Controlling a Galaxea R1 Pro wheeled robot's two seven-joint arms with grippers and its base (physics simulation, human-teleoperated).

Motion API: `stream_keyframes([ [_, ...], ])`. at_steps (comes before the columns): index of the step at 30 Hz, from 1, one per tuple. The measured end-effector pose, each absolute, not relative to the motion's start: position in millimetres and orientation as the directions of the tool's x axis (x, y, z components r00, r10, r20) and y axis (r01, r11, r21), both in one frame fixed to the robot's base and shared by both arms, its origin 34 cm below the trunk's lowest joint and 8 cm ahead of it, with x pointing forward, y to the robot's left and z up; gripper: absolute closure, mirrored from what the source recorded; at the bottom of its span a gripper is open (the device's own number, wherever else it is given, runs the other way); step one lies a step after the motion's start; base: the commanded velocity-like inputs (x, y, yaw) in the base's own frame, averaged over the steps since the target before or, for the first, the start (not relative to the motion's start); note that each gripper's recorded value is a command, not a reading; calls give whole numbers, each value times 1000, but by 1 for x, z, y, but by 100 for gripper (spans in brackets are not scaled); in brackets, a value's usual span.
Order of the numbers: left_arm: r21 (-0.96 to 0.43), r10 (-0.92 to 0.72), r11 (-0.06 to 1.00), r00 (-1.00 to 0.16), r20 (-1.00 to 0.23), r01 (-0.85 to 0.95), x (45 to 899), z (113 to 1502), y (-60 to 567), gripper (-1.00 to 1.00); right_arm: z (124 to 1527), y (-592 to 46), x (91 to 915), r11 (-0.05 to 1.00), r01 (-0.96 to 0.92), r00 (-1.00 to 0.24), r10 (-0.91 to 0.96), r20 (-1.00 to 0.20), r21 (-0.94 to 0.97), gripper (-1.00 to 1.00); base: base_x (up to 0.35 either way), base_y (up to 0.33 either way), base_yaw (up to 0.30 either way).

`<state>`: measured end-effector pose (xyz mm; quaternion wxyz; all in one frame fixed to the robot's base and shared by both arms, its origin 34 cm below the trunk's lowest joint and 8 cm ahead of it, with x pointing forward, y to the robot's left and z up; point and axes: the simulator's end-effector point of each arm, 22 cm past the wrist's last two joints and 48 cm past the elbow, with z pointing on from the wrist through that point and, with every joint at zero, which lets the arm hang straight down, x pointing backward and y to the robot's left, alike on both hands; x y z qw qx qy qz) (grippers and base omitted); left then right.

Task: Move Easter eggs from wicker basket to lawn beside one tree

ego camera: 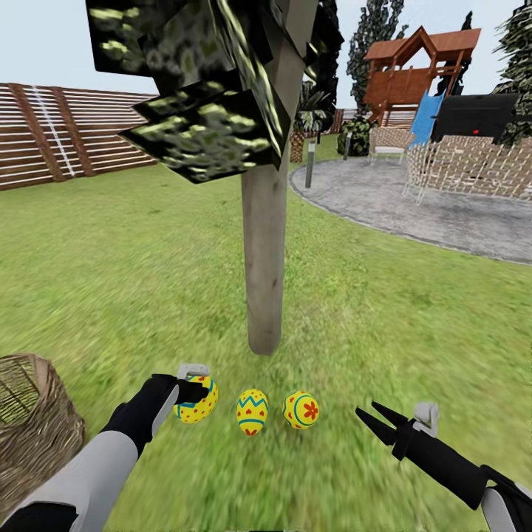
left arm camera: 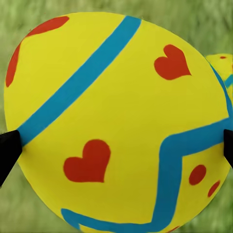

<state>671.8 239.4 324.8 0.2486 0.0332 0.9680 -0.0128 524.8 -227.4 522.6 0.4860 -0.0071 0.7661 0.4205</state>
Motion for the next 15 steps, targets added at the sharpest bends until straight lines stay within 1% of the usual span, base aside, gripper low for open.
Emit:
stream_keyframes([
  [15, -13, 59, 997, -900, -431, 71, 660, 290, 239, 100, 494, -227, 525, 646, -379, -574, 397, -716, 663, -100, 0, 0, 0],
])
